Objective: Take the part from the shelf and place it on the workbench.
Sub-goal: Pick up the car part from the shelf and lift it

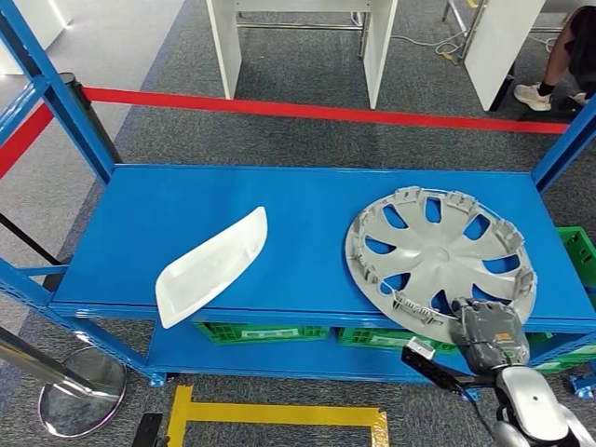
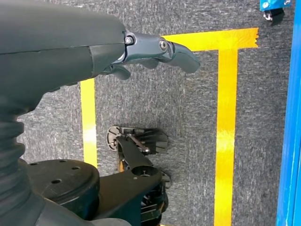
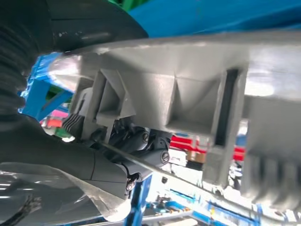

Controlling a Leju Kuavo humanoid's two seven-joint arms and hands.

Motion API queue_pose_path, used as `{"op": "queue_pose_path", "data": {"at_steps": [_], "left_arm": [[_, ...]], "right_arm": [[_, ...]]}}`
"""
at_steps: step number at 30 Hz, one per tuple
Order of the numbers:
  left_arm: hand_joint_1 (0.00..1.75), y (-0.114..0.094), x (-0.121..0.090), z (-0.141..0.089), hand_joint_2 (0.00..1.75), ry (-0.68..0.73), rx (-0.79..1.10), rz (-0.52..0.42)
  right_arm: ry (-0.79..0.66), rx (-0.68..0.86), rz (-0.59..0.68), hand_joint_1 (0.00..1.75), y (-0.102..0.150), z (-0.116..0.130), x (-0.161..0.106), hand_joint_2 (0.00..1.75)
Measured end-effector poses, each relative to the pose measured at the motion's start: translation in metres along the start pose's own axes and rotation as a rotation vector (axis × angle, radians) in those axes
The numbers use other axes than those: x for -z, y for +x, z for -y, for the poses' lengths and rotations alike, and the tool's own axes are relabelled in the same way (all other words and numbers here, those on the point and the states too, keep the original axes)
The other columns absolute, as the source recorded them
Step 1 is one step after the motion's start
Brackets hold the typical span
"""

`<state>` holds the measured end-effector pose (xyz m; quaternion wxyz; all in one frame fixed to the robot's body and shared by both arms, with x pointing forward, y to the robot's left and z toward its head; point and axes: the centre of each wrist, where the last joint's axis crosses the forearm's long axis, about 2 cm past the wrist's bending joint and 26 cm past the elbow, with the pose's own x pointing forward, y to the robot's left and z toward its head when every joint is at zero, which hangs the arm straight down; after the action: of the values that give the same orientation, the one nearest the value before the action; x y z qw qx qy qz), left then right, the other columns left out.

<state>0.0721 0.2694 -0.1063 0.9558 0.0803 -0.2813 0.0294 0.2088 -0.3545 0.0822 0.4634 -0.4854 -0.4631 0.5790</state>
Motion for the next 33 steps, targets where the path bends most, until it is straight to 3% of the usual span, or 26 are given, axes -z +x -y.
{"op": "queue_pose_path", "data": {"at_steps": [6,11,17,23,33], "left_arm": [[0.0,-0.001,-0.001,0.001,1.75,-0.007,-0.007,0.026],[0.0,-0.003,-0.001,0.001,1.75,-0.051,-0.047,0.067],[0.0,-0.003,-0.001,0.001,1.75,-0.061,-0.053,0.082],[0.0,-0.003,-0.001,0.001,1.75,-0.065,-0.052,0.085],[0.0,-0.003,-0.001,-0.001,1.75,-0.059,-0.045,0.106]], "right_arm": [[-0.22,0.153,0.097,1.75,0.026,0.018,-0.026,1.75],[-0.456,0.42,0.246,1.75,0.043,0.043,-0.045,1.75],[-0.636,0.696,0.447,1.75,0.064,0.069,-0.059,1.75],[-0.696,0.824,0.543,1.75,0.074,0.082,-0.063,1.75],[-0.579,1.571,0.904,1.75,0.1,0.096,-0.067,1.75]]}}
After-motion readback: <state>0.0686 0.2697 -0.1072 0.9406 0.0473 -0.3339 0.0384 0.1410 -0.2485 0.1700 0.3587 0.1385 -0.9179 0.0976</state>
